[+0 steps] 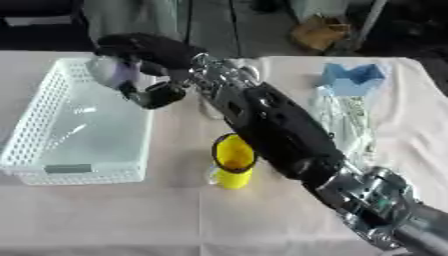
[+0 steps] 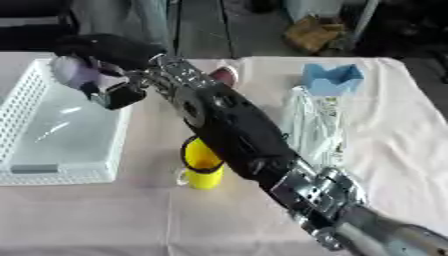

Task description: Pick up objects on the table and place them in the box.

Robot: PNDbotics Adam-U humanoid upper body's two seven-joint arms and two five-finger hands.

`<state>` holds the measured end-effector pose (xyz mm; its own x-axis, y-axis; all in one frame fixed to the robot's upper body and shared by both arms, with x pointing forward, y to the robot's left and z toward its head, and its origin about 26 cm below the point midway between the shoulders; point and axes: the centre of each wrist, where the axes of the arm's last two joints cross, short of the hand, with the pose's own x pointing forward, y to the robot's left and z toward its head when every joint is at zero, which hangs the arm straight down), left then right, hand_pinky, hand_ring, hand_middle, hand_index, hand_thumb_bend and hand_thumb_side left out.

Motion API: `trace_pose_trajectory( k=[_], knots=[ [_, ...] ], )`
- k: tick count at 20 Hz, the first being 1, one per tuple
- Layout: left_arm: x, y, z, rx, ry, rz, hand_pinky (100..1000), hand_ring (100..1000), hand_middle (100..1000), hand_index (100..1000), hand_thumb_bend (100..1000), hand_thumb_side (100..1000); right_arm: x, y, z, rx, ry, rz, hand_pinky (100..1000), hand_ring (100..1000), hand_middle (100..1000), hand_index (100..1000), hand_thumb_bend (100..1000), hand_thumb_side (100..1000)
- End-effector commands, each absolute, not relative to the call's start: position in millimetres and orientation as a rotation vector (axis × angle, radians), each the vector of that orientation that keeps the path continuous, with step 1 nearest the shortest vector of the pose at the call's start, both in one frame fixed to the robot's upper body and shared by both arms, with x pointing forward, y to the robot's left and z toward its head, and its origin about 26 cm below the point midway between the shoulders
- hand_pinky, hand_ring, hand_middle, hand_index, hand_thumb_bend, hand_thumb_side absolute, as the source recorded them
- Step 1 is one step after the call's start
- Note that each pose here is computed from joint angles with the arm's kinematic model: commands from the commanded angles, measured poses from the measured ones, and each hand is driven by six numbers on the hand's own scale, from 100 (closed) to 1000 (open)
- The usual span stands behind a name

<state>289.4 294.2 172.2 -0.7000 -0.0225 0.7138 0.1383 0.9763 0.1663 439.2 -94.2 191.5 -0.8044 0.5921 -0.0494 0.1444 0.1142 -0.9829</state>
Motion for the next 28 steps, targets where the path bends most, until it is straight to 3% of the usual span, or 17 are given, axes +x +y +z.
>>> trace_pose_trajectory(
  k=[1, 2, 5, 10, 12, 23, 24, 25, 28],
  knots=[
    [288, 293, 181, -0.08, -2.366, -0.284, 374, 764, 751, 788, 283, 899, 441, -91, 194, -0.764, -2.044, 1.756, 1000, 1000, 1000, 1000, 100, 391],
    [288, 293, 181, -0.081, -2.366, -0.285, 374, 764, 751, 788, 284, 900, 442, -90, 191, -0.767, -2.026, 1.777, 1000, 1000, 1000, 1000, 309, 731],
    [288, 292, 181, -0.086, -2.368, -0.286, 374, 764, 751, 788, 284, 900, 444, -86, 178, -0.787, -1.92, 1.918, 1000, 1000, 1000, 1000, 352, 739],
    [288, 292, 181, -0.084, -2.368, -0.285, 372, 764, 751, 788, 286, 899, 446, -88, 177, -0.906, -1.865, 2.003, 1000, 1000, 1000, 1000, 561, 768],
    [288, 293, 182, -0.083, -2.369, -0.285, 372, 764, 751, 788, 287, 898, 446, -89, 178, -0.96, -1.885, 1.983, 1000, 1000, 1000, 1000, 585, 764],
    [288, 293, 181, -0.08, -2.368, -0.284, 371, 765, 750, 788, 289, 895, 448, -92, 174, -1.05, -1.925, 1.933, 1000, 1000, 1000, 1000, 547, 718],
    [288, 293, 181, -0.08, -2.368, -0.283, 371, 765, 750, 788, 289, 895, 448, -93, 175, -1.054, -1.931, 1.927, 1000, 1000, 1000, 1000, 304, 677],
    [288, 293, 181, -0.08, -2.369, -0.282, 370, 765, 750, 788, 290, 894, 448, -94, 176, -1.06, -1.949, 1.905, 993, 994, 1000, 1000, 525, 634],
    [287, 295, 180, -0.069, -2.367, -0.278, 370, 764, 750, 787, 290, 894, 449, -104, 186, -1.087, -2.036, 1.803, 915, 954, 1000, 1000, 490, 574]
  ],
)
